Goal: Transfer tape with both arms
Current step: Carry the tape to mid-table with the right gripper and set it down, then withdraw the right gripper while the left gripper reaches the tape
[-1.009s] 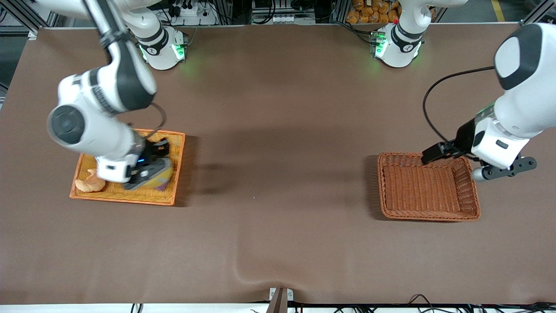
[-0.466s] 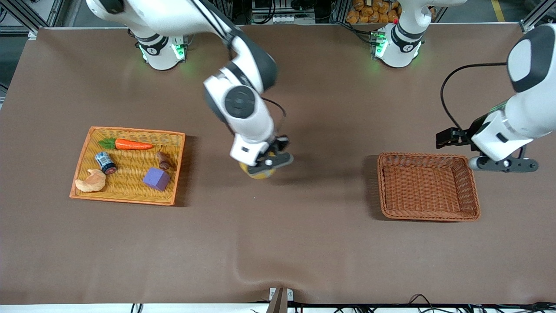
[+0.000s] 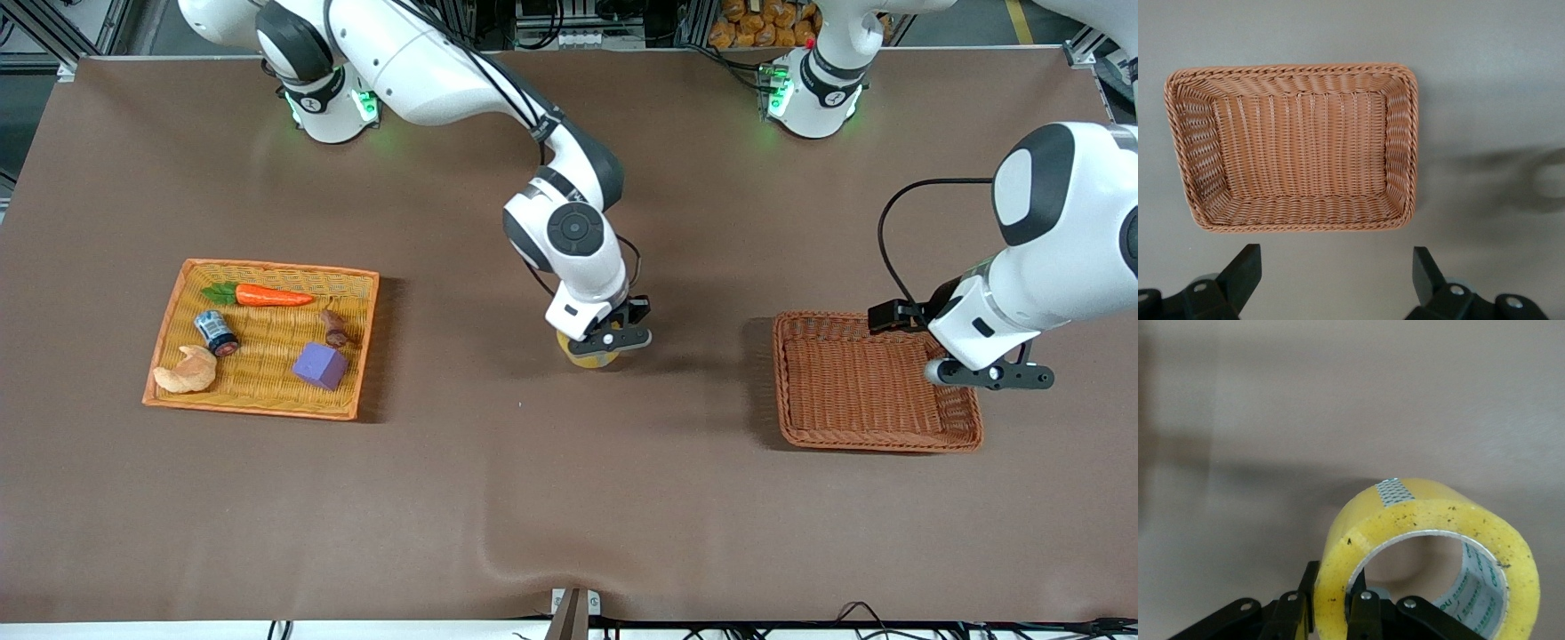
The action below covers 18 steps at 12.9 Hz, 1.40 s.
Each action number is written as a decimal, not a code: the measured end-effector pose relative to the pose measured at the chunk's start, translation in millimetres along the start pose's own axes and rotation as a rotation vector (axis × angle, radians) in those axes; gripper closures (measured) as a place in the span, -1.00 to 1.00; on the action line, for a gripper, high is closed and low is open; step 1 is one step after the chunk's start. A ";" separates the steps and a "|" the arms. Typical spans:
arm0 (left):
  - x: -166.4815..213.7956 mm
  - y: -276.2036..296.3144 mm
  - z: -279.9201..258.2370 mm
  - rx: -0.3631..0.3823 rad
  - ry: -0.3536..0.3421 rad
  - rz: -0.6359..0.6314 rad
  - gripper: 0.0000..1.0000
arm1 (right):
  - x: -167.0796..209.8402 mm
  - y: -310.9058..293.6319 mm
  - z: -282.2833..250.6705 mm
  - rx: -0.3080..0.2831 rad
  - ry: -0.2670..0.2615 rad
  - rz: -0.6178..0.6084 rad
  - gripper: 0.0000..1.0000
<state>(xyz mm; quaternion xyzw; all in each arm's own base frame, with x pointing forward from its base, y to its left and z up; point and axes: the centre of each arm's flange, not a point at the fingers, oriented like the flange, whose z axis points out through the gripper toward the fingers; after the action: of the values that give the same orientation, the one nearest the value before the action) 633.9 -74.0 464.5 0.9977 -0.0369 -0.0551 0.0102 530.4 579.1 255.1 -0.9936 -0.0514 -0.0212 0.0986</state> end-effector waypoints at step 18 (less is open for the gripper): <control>28.8 159.1 111.6 -0.060 0.018 -0.123 -1.00 | 109.2 177.9 -221.9 -0.067 -0.003 0.057 -1.00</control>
<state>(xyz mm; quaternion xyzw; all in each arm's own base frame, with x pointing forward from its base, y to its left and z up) 638.5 -236.6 354.4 0.9978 0.0262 -0.0476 0.0369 650.7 372.3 443.7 -0.9974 -0.0226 -0.0184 0.0657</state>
